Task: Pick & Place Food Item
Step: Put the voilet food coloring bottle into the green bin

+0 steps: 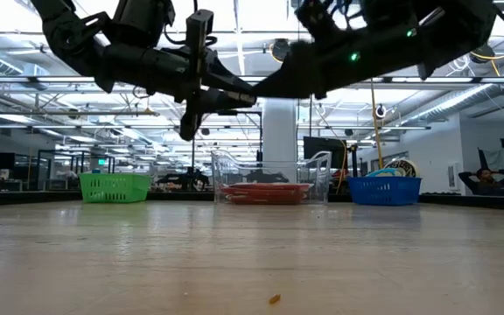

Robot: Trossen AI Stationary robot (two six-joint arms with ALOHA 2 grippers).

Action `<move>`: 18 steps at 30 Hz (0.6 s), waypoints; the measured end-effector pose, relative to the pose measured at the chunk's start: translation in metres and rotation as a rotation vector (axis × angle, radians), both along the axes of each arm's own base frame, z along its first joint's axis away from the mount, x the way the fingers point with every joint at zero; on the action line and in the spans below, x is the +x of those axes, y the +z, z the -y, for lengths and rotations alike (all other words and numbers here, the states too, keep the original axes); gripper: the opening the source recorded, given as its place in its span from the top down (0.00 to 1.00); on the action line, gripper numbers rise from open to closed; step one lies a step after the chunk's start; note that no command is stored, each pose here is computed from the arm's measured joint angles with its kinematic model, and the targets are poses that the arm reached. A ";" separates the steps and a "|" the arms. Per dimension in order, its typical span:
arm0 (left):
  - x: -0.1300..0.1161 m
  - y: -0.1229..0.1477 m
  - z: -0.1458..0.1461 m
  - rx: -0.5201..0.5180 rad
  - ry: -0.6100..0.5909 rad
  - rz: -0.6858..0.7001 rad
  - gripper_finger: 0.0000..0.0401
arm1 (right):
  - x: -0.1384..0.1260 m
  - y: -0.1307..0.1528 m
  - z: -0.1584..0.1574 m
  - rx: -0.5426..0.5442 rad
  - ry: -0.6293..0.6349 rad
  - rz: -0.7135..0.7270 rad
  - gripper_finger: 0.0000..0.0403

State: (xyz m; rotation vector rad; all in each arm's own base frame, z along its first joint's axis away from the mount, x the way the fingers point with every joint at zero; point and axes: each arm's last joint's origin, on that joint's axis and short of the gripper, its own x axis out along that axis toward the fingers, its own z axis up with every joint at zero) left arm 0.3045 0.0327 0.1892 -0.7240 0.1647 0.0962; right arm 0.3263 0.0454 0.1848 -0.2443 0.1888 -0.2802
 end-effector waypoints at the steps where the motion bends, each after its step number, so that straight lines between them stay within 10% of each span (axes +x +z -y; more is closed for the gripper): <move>1: -0.002 0.002 -0.002 0.013 0.018 -0.002 0.84 | -0.002 0.003 -0.002 0.020 0.010 0.008 0.69; 18: -0.069 0.043 -0.036 0.158 0.453 -0.284 0.84 | -0.050 0.015 -0.001 0.064 0.056 0.015 0.68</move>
